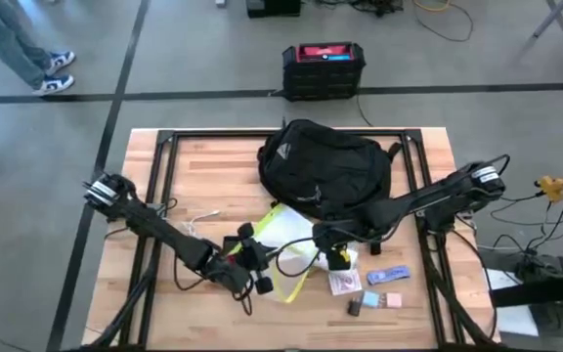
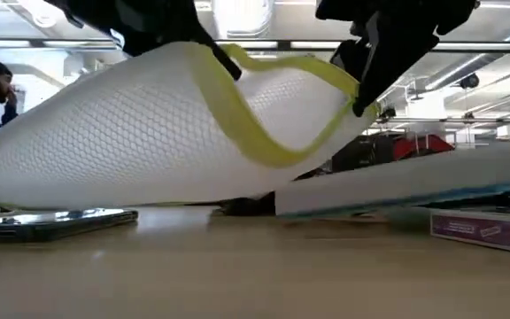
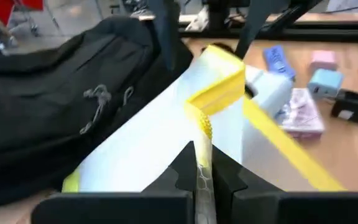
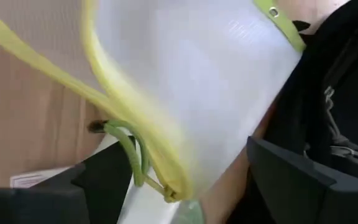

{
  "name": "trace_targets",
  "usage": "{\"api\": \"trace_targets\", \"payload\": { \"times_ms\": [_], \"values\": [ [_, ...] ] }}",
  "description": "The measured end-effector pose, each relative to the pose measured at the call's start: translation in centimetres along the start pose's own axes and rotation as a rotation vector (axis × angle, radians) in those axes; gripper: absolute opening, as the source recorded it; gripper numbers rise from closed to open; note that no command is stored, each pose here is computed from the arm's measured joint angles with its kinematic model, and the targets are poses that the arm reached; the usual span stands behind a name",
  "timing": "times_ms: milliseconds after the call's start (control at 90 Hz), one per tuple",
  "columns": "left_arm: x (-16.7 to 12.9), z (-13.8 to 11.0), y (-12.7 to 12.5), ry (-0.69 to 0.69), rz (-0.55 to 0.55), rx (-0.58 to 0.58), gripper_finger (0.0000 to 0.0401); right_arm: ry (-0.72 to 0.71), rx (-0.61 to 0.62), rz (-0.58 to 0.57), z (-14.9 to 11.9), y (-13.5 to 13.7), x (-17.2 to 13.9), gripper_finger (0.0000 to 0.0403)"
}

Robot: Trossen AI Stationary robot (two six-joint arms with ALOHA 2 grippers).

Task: Unpack backpack
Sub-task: Remove the white medicine organizer from the yellow green zip bag

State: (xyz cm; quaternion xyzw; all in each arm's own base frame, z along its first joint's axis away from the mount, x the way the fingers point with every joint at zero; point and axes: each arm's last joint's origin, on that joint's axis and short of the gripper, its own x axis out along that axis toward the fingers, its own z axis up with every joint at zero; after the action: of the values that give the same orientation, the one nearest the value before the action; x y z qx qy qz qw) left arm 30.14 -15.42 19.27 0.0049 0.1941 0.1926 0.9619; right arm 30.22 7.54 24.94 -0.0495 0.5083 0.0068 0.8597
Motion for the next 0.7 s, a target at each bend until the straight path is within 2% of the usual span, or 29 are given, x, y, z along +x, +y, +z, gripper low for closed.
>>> {"api": "trace_targets", "payload": {
  "times_ms": [244,511,700],
  "values": [
    [-0.3,0.2,0.3,0.000,0.027,0.003,0.0000,-0.021,-0.005,0.011,-0.2,0.4,-0.4,0.0281],
    [-2.6,2.9,1.8,-0.046,0.008,-0.019,0.0000,-0.014,0.007,-0.001,-1.4,1.6,-3.0,0.0266],
    [-4.8,4.8,3.9,-0.084,0.080,-0.090,0.0000,-0.046,-0.008,-0.027,-2.5,3.4,-3.8,0.0254]
  ]
}}
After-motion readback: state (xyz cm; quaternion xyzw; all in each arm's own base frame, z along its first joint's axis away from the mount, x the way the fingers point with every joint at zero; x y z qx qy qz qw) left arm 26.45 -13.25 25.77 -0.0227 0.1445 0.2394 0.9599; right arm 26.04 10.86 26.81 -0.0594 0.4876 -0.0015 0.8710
